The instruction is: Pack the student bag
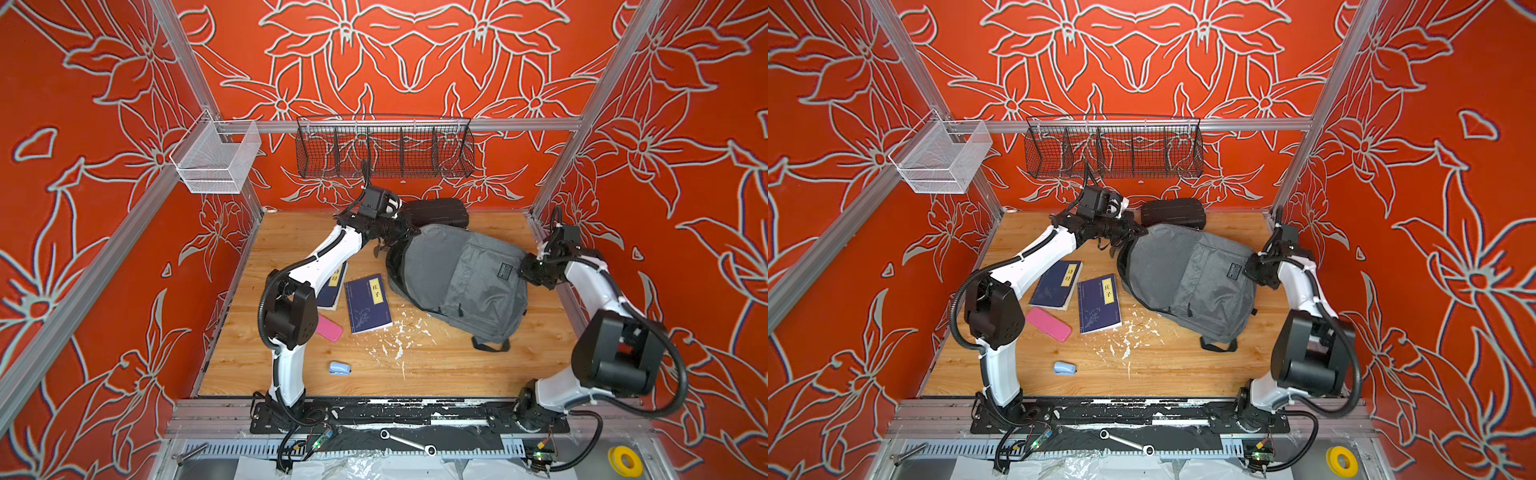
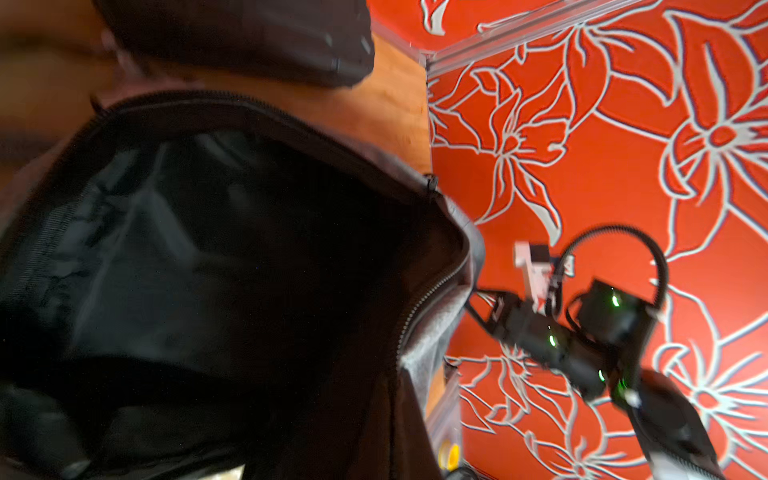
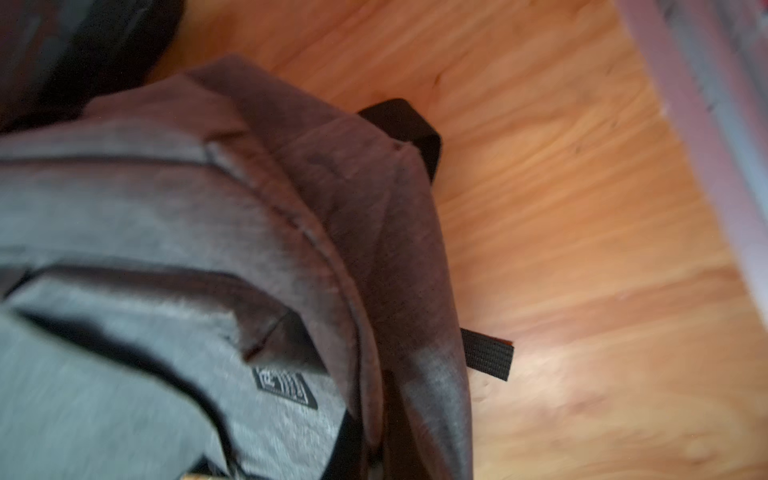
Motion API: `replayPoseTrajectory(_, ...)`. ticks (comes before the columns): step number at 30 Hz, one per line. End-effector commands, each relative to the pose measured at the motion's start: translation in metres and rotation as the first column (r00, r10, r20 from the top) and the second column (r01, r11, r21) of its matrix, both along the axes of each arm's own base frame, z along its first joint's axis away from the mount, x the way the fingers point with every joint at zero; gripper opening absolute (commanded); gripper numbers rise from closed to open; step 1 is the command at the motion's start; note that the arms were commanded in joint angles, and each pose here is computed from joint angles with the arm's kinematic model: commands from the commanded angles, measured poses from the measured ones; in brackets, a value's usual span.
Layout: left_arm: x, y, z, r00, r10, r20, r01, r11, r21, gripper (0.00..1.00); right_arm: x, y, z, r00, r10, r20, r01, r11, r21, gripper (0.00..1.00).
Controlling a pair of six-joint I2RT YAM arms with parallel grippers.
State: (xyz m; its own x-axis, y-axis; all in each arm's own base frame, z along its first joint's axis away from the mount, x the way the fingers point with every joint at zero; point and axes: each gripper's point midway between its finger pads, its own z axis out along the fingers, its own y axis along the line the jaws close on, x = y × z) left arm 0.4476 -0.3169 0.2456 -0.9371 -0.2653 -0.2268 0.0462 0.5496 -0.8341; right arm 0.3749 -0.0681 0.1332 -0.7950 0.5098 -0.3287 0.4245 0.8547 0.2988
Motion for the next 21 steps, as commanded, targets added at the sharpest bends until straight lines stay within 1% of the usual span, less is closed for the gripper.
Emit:
replayPoseTrajectory(1,-0.027,-0.017,-0.008,0.993,-0.029,-0.118,0.022,0.998,-0.067,0.00,0.027,-0.013,-0.003,0.997,0.069,-0.031,-0.070,0.996,-0.057,0.00)
replayPoseTrajectory(2,-0.031,-0.020,-0.012,0.992,-0.027,-0.124,0.019,0.998,-0.068,0.00,0.034,-0.016,-0.004,0.996,0.079,-0.051,-0.082,0.995,-0.058,0.11)
replayPoseTrajectory(3,-0.033,-0.023,-0.014,0.992,-0.024,-0.125,0.015,0.997,-0.069,0.00,0.039,-0.018,-0.007,0.992,0.092,-0.086,-0.097,0.993,-0.060,0.27)
replayPoseTrajectory(4,-0.033,-0.025,-0.019,0.991,-0.014,-0.131,0.006,0.998,-0.062,0.00,0.045,-0.021,-0.002,0.990,0.100,-0.098,-0.107,0.991,-0.077,0.36)
replayPoseTrajectory(5,-0.032,-0.027,-0.021,0.992,-0.007,-0.129,0.000,0.998,-0.058,0.00,0.046,-0.024,0.003,0.990,0.102,-0.101,-0.112,0.989,-0.101,0.42)
replayPoseTrajectory(6,-0.030,-0.029,-0.023,0.992,0.000,-0.123,-0.007,0.999,-0.053,0.00,0.049,-0.025,0.015,0.991,0.109,-0.075,-0.119,0.983,-0.143,0.50)
replayPoseTrajectory(7,-0.027,-0.030,-0.026,0.993,0.011,-0.116,-0.016,0.999,-0.034,0.00,0.049,-0.025,0.031,0.992,0.120,-0.037,-0.124,0.973,-0.193,0.58)
replayPoseTrajectory(8,-0.024,-0.029,-0.029,0.994,0.025,-0.110,-0.027,0.999,-0.016,0.00,0.049,-0.021,0.046,0.990,0.139,0.005,-0.134,0.964,-0.228,0.63)
replayPoseTrajectory(10,-0.019,-0.032,-0.034,0.993,0.036,-0.110,-0.037,0.999,-0.012,0.00,0.046,0.000,0.076,0.972,0.214,0.101,-0.180,0.945,-0.273,0.73)
replayPoseTrajectory(12,-0.017,-0.034,-0.039,0.991,0.038,-0.129,-0.040,0.999,-0.019,0.00,0.036,0.037,0.094,0.940,0.296,0.170,-0.247,0.934,-0.259,0.76)
replayPoseTrajectory(14,-0.017,-0.036,-0.038,0.989,0.033,-0.141,-0.037,0.999,-0.026,0.00,0.021,0.082,0.095,0.902,0.369,0.223,-0.330,0.924,-0.194,0.79)
replayPoseTrajectory(15,-0.017,-0.036,-0.038,0.989,0.033,-0.146,-0.037,0.999,-0.027,0.00,0.011,0.106,0.094,0.887,0.388,0.252,-0.362,0.921,-0.143,0.80)
replayPoseTrajectory(16,-0.017,-0.036,-0.039,0.988,0.036,-0.152,-0.040,0.999,-0.025,0.00,0.001,0.130,0.091,0.869,0.410,0.277,-0.398,0.912,-0.099,0.80)
replayPoseTrajectory(17,-0.016,-0.036,-0.038,0.987,0.041,-0.156,-0.046,0.999,-0.024,0.00,-0.008,0.151,0.094,0.836,0.447,0.318,-0.444,0.892,-0.084,0.81)
replayPoseTrajectory(19,-0.015,-0.036,-0.038,0.985,0.047,-0.167,-0.052,0.998,-0.020,0.00,-0.033,0.186,0.090,0.763,0.523,0.379,-0.520,0.846,-0.121,0.83)
replayPoseTrajectory(21,-0.013,-0.037,-0.037,0.983,0.049,-0.178,-0.053,0.998,-0.019,0.00,-0.048,0.202,0.092,0.709,0.540,0.453,-0.541,0.829,-0.140,0.84)
